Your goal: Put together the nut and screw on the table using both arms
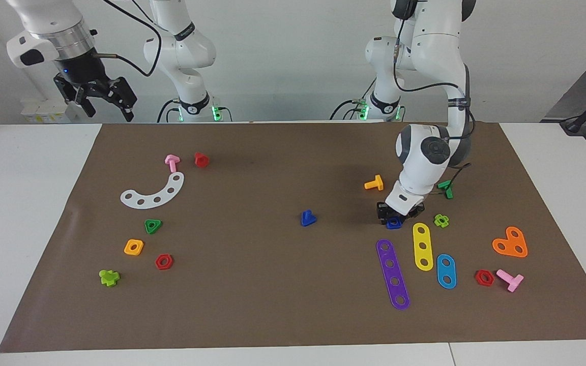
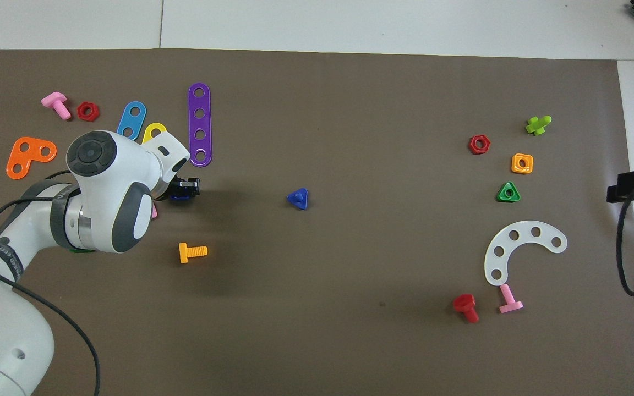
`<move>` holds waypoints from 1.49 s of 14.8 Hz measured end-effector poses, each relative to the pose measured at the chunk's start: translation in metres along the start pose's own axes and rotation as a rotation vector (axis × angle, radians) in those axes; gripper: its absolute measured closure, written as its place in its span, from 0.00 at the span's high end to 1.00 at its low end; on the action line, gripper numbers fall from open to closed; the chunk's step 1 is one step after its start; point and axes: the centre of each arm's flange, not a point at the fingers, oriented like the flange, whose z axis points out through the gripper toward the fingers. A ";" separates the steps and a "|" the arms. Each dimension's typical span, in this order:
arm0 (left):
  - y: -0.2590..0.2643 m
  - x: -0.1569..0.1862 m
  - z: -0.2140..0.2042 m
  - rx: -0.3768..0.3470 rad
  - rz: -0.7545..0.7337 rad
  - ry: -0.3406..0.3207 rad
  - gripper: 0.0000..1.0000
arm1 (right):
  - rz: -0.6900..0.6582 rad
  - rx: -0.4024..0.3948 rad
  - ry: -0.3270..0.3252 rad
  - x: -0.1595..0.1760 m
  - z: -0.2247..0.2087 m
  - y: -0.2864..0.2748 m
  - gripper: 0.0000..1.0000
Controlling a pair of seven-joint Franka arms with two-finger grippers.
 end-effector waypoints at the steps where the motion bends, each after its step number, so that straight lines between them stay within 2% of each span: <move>1: -0.001 0.000 -0.001 0.001 -0.001 -0.001 0.49 | 0.001 0.000 -0.001 0.000 0.000 0.000 1.00; 6: 0.000 0.002 -0.004 0.005 0.004 -0.006 0.48 | 0.001 -0.001 -0.006 0.000 0.002 0.000 1.00; 10: 0.012 0.017 -0.036 0.004 0.014 -0.024 0.48 | 0.002 -0.003 -0.019 -0.001 0.004 0.001 1.00; 13: 0.053 0.020 -0.057 0.005 -0.012 -0.034 0.48 | 0.008 -0.005 -0.036 0.001 0.007 0.004 1.00; 19: 0.159 0.003 -0.082 0.014 -0.060 -0.056 0.48 | 0.005 -0.006 -0.039 0.001 0.009 0.002 1.00; 22: 0.190 -0.003 -0.087 0.005 -0.060 -0.055 0.48 | 0.005 -0.006 -0.040 0.001 0.009 0.002 1.00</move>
